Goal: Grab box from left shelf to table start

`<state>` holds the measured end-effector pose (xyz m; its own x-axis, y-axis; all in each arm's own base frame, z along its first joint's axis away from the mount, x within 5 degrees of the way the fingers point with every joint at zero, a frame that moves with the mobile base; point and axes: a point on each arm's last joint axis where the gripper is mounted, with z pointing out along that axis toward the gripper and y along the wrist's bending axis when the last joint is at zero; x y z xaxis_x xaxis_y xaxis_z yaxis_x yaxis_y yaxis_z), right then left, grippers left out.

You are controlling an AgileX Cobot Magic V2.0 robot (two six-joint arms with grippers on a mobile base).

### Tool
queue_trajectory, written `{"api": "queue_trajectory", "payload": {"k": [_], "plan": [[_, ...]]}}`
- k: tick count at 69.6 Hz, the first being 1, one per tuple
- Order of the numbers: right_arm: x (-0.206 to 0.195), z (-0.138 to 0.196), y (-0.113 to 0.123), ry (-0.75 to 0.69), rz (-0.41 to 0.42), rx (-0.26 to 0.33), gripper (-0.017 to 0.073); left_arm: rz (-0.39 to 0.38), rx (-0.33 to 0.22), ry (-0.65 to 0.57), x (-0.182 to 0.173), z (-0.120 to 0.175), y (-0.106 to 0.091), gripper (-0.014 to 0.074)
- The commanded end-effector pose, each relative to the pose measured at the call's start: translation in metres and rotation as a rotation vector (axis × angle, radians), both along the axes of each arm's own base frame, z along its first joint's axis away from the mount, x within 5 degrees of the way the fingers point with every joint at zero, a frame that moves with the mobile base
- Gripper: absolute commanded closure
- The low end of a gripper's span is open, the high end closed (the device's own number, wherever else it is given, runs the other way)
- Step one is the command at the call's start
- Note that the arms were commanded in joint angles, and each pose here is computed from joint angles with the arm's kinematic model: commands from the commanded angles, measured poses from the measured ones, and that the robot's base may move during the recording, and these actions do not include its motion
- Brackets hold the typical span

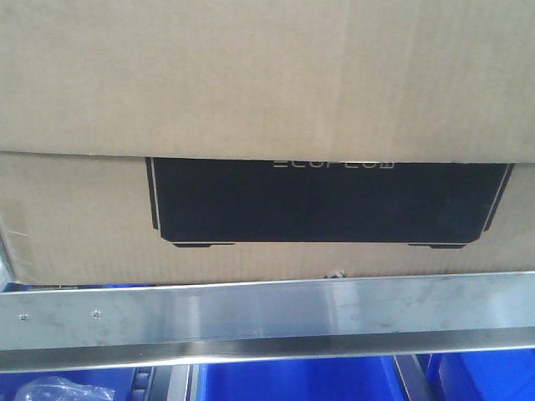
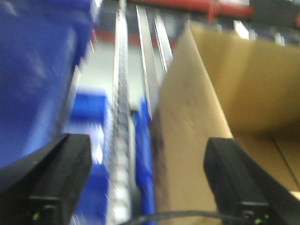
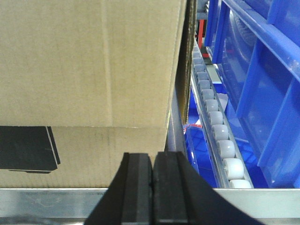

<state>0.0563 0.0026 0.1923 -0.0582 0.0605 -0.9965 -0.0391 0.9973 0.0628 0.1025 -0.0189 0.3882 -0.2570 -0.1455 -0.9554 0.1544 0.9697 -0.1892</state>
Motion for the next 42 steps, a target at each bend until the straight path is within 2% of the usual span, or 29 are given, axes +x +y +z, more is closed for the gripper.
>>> {"api": "queue_trajectory", "payload": {"k": [1, 5, 19, 29, 42], "plan": [[-0.002, 0.015, -0.001, -0.125, -0.006, -0.004, 0.0503, -0.053, -0.049, 0.007, 0.014, 0.029, -0.007, 0.015], [-0.002, 0.015, -0.001, -0.125, -0.006, -0.004, 0.0503, -0.092, -0.047, 0.055, 0.026, 0.037, -0.013, 0.015], [-0.002, 0.015, -0.001, -0.125, -0.006, -0.004, 0.0503, -0.203, -0.037, 0.081, 0.063, 0.067, -0.035, 0.0151], [-0.002, 0.015, -0.001, -0.125, -0.006, -0.004, 0.0503, -0.254, -0.017, 0.193, 0.101, 0.058, -0.054, 0.0151], [-0.002, 0.015, -0.001, -0.125, -0.006, -0.004, 0.0503, -0.25, -0.006, 0.267, 0.141, 0.043, -0.064, 0.0151]]}}
